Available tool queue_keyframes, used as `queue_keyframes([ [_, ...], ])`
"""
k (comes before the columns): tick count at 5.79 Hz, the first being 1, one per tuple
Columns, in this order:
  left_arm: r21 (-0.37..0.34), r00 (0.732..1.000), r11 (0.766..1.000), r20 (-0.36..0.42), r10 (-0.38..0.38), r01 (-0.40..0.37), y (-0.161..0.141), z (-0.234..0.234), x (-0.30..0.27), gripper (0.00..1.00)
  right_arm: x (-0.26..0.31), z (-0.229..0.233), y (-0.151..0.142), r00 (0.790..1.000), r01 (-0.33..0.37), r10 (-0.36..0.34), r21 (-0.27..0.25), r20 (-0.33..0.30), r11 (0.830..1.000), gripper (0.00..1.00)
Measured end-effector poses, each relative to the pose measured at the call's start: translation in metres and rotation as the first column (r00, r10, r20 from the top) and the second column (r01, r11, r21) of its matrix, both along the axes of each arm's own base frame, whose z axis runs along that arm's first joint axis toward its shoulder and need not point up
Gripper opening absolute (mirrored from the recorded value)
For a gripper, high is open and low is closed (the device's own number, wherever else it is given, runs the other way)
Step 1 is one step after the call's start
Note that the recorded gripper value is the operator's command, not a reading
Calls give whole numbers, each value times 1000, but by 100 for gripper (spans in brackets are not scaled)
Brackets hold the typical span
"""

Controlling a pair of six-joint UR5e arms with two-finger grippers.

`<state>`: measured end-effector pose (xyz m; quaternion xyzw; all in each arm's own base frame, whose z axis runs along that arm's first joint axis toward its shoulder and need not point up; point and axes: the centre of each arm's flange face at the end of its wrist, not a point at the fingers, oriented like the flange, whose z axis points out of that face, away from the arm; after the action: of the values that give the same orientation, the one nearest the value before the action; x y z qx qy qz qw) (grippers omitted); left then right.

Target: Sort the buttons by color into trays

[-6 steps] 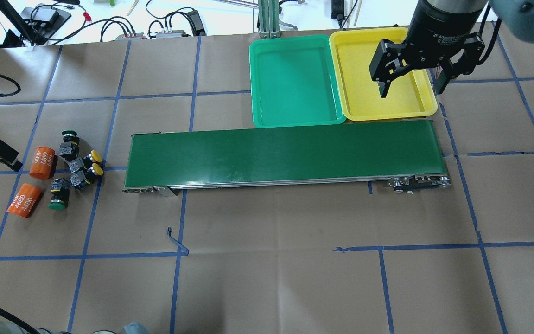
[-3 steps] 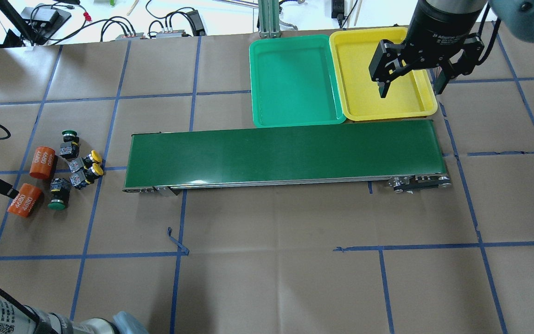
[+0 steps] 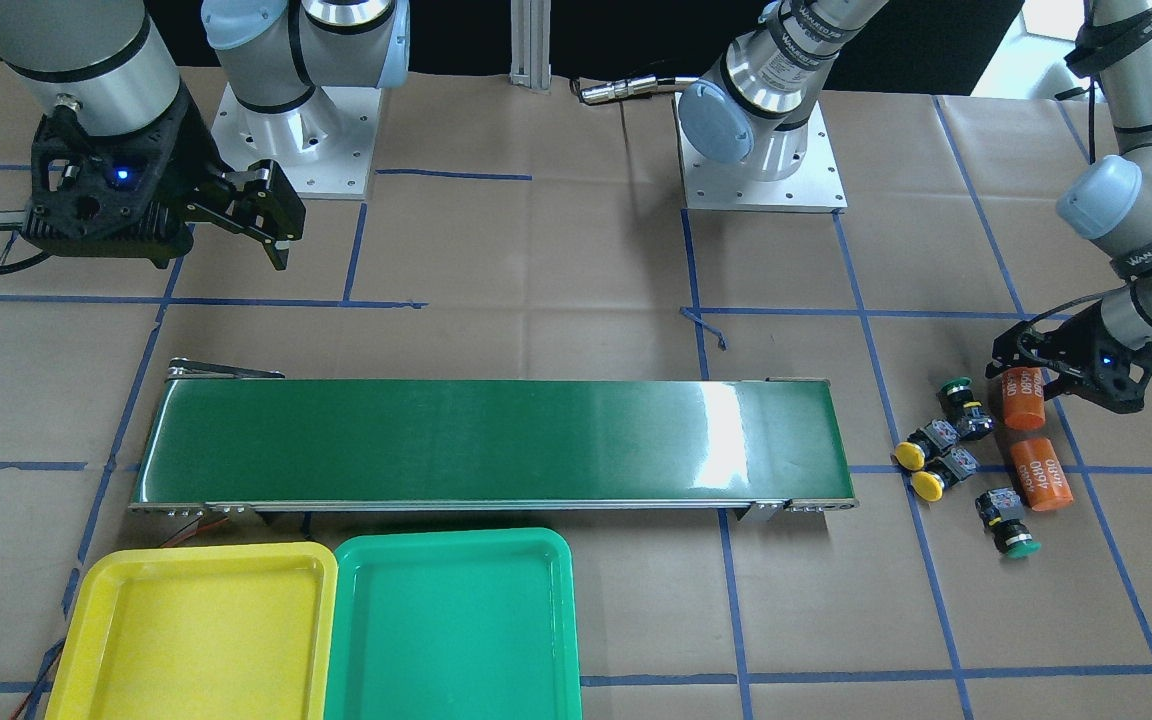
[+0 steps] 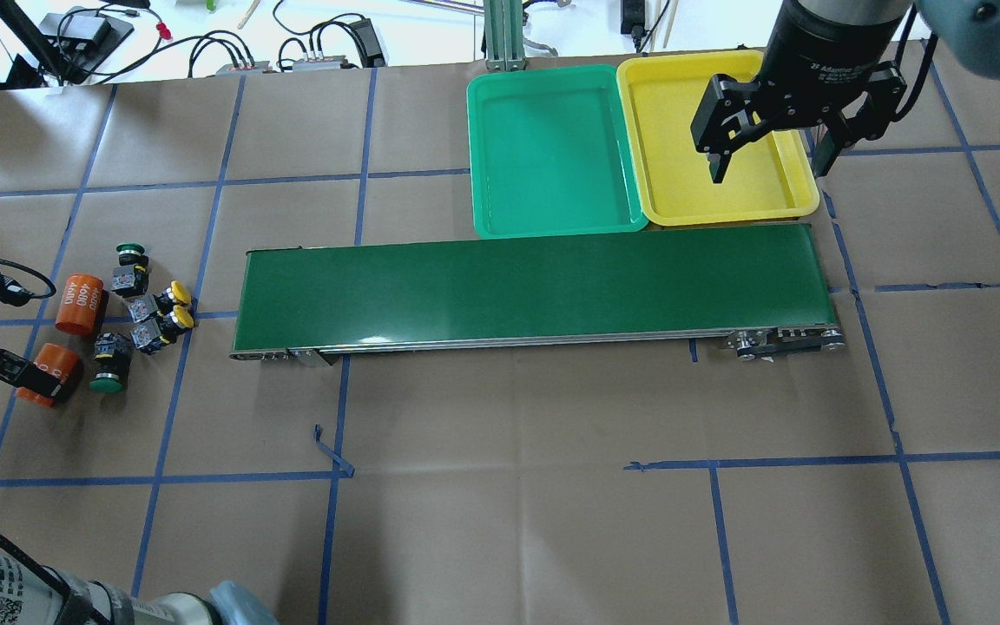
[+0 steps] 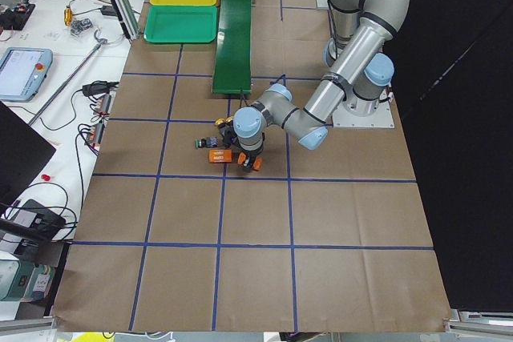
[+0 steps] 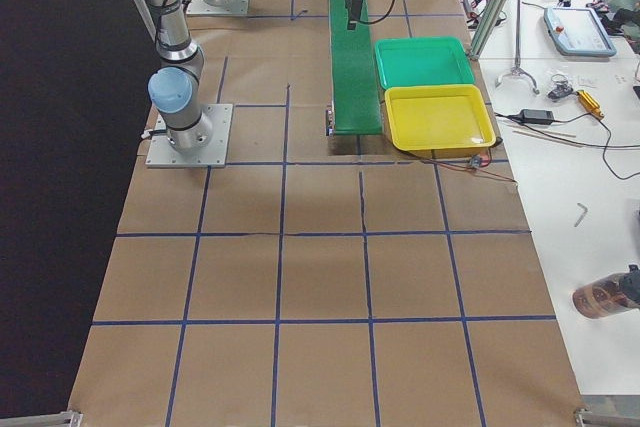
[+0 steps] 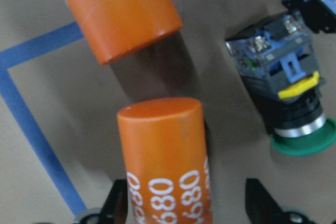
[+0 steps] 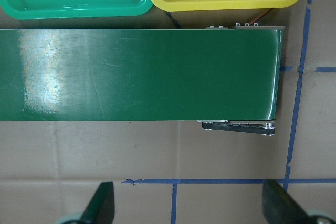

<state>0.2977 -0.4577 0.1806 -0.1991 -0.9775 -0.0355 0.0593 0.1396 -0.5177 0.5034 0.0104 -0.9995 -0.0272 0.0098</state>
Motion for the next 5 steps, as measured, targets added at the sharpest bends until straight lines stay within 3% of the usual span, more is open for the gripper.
queue_keyframes([
  [1,2,1000,1000,4,-2,2,1,-2,0,0,0,0,0,1000,-2,2,1,1,1000,100],
  [3,-32,999,999,50,-20,22,-14,25,-2,0,0,-1,-1,1000,-7,7,2,5,1000,100],
  [4,-51,995,996,72,-71,75,-38,58,-20,0,-1,-2,-2,999,-32,32,2,8,999,100],
  [5,-51,980,981,71,-184,187,-58,88,-59,0,-2,-2,-3,998,-57,57,2,8,998,100],
])
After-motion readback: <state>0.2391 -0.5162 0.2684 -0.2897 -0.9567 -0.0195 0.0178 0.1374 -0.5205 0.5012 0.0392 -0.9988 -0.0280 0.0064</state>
